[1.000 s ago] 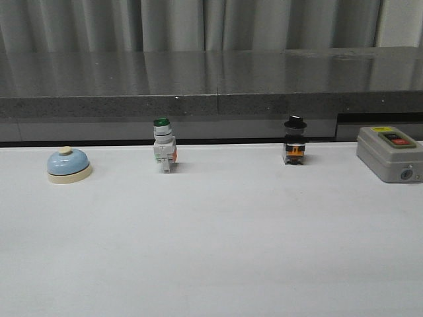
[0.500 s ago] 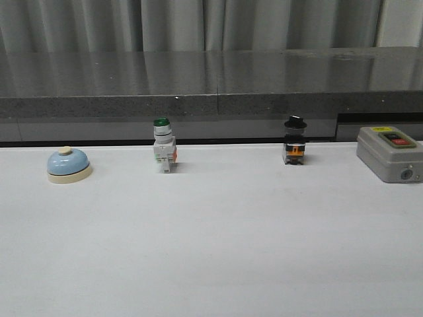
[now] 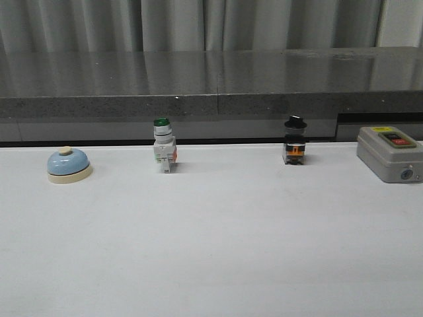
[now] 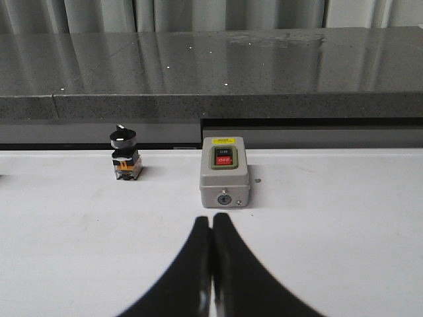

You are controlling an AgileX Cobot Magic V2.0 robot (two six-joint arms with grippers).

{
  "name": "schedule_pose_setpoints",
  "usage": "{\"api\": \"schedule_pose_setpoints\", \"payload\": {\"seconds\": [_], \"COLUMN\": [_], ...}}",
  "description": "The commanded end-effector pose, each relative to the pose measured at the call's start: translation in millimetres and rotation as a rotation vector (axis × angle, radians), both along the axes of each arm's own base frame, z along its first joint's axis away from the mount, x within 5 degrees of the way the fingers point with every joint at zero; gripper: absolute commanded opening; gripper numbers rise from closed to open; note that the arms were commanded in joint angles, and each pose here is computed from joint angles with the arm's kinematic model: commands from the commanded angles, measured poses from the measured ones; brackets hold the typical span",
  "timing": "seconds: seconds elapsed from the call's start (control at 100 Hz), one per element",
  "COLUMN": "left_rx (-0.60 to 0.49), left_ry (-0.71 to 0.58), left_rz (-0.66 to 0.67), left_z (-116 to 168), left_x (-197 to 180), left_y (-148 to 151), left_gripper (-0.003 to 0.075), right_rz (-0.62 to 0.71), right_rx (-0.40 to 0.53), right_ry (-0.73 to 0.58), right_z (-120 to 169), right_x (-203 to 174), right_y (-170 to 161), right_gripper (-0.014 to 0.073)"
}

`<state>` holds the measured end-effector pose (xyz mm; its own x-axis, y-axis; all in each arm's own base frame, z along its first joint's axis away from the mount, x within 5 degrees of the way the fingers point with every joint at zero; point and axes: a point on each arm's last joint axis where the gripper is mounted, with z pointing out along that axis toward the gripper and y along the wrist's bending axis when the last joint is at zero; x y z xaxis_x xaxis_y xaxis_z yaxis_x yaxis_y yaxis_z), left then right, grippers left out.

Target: Place and press bell with both arms

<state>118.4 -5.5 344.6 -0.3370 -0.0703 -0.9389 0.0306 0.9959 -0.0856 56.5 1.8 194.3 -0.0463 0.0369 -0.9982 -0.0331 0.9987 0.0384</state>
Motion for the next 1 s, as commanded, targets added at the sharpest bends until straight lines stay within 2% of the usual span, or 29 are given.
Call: {"api": "schedule_pose_setpoints", "payload": {"seconds": [0.0, 0.09, 0.26, 0.55, 0.6, 0.67, 0.72, 0.84, 0.89, 0.99], "left_rx": [-0.047, -0.074, -0.074, -0.075, -0.075, -0.075, -0.065, -0.04, -0.04, -0.041], "left_ry": [0.009, 0.103, 0.202, 0.246, 0.246, 0.246, 0.245, 0.241, 0.239, 0.229], "left_rz": [-0.002, -0.015, -0.018, -0.02, -0.02, -0.02, -0.025, -0.037, -0.036, -0.035], "left_z": [17, 13, 3, -2, -2, -2, -2, -2, -2, -1], "left_x": [13, 23, 37, 42, 42, 42, 42, 42, 42, 42], "left_y": [-2, -4, -4, -5, -5, -5, -5, -5, -5, -5], "left_gripper": [-0.002, -0.002, -0.002, 0.0001, 0.005, 0.0171, 0.029, 0.063, 0.0717, 0.0675], "right_rz": [-0.003, -0.003, -0.003, -0.003, -0.003, -0.003, -0.003, -0.003, -0.003, -0.003], "right_rx": [-0.009, -0.009, -0.009, -0.009, -0.009, -0.009, -0.009, -0.009, -0.009, -0.009], "right_ry": [-0.115, -0.115, -0.115, -0.115, -0.115, -0.115, -0.115, -0.115, -0.115, -0.115], "right_z": [13, 13, 13, 13, 13, 13, 13, 13, 13, 13], "right_x": [-2, -2, -2, -2, -2, -2, -2, -2, -2, -2], "right_y": [0, 0, 0, 0, 0, 0, 0, 0, 0, 0], "right_gripper": [-0.006, -0.006, -0.006, -0.006, -0.006, -0.006, -0.006, -0.006, -0.006, -0.006]}}
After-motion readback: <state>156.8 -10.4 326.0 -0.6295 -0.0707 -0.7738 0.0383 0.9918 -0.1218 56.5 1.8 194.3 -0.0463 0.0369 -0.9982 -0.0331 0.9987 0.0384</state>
